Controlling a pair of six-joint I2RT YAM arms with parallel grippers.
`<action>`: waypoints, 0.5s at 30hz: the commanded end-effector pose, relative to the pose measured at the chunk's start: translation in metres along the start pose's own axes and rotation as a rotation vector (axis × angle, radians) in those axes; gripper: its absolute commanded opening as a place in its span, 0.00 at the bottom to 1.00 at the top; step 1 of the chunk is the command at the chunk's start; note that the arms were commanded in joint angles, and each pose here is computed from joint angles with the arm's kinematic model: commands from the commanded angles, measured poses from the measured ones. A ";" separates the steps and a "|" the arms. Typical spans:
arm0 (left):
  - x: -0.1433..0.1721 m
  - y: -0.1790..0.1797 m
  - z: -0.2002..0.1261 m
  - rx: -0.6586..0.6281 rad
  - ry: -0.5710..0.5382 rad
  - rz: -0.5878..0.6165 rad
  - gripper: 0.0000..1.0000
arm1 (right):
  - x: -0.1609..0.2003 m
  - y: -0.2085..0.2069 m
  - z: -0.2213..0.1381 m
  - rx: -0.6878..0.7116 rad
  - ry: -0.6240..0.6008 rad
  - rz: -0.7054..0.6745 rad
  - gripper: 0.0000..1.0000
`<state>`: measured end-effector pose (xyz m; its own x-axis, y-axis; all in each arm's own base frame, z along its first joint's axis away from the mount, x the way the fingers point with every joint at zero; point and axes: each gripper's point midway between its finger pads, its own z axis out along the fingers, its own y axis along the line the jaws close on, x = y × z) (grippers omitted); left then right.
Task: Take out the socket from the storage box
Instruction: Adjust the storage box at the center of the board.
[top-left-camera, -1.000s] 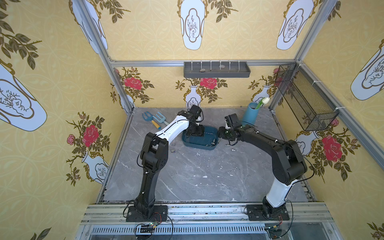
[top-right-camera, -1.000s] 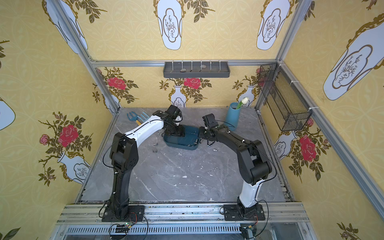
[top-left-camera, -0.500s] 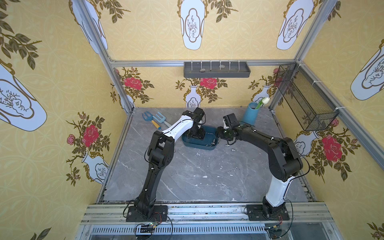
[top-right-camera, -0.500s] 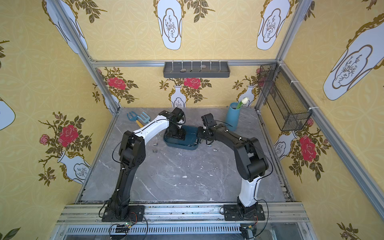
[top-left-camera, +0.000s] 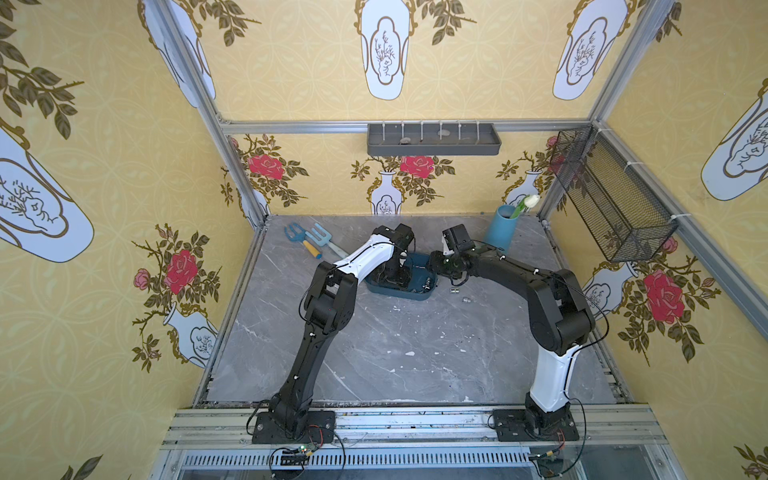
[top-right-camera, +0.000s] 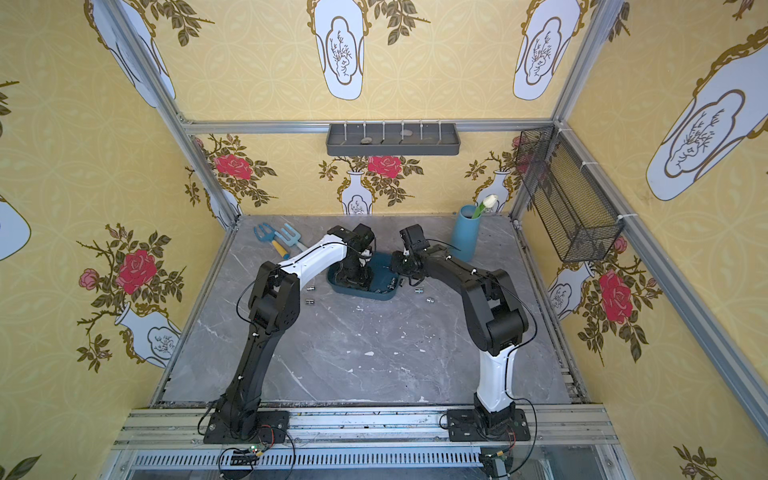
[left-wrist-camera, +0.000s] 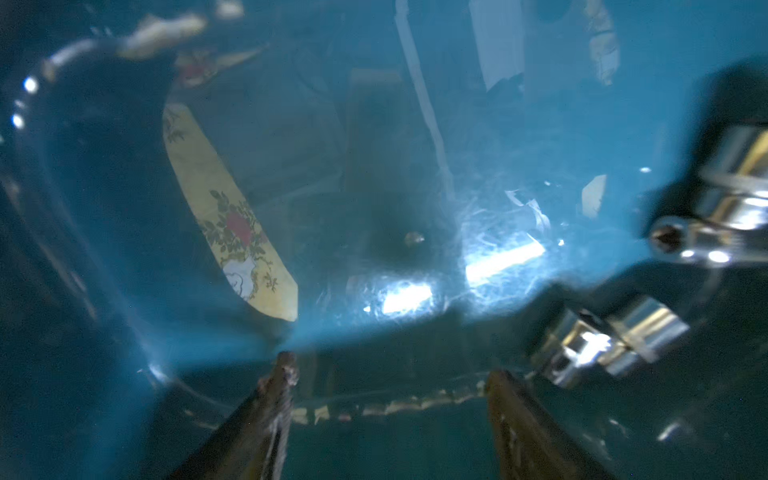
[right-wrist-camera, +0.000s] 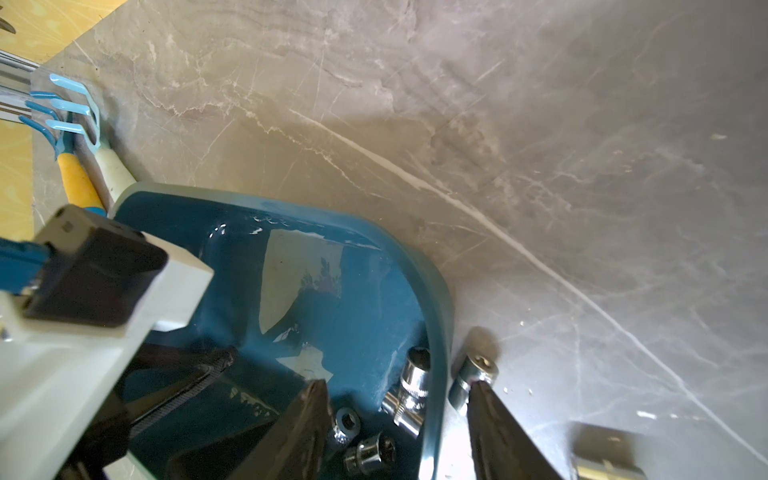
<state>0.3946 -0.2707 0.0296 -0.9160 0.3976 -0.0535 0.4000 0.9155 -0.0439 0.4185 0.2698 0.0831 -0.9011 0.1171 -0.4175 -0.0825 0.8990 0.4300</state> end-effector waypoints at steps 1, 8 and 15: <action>0.008 0.003 0.004 -0.014 0.030 -0.012 0.77 | 0.002 0.007 0.004 -0.019 0.013 -0.012 0.59; 0.000 0.003 -0.019 0.003 -0.070 -0.043 0.76 | 0.017 0.006 0.012 0.001 0.062 -0.016 0.51; -0.004 0.005 -0.039 0.019 -0.148 -0.073 0.75 | 0.025 0.002 0.014 0.025 0.102 -0.001 0.21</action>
<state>0.3934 -0.2647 0.0662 -0.9269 0.3368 -0.1653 0.3511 0.9340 -0.0657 0.4049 0.2790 0.0619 -0.9328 0.0763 -0.3521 -0.0804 0.9086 0.4099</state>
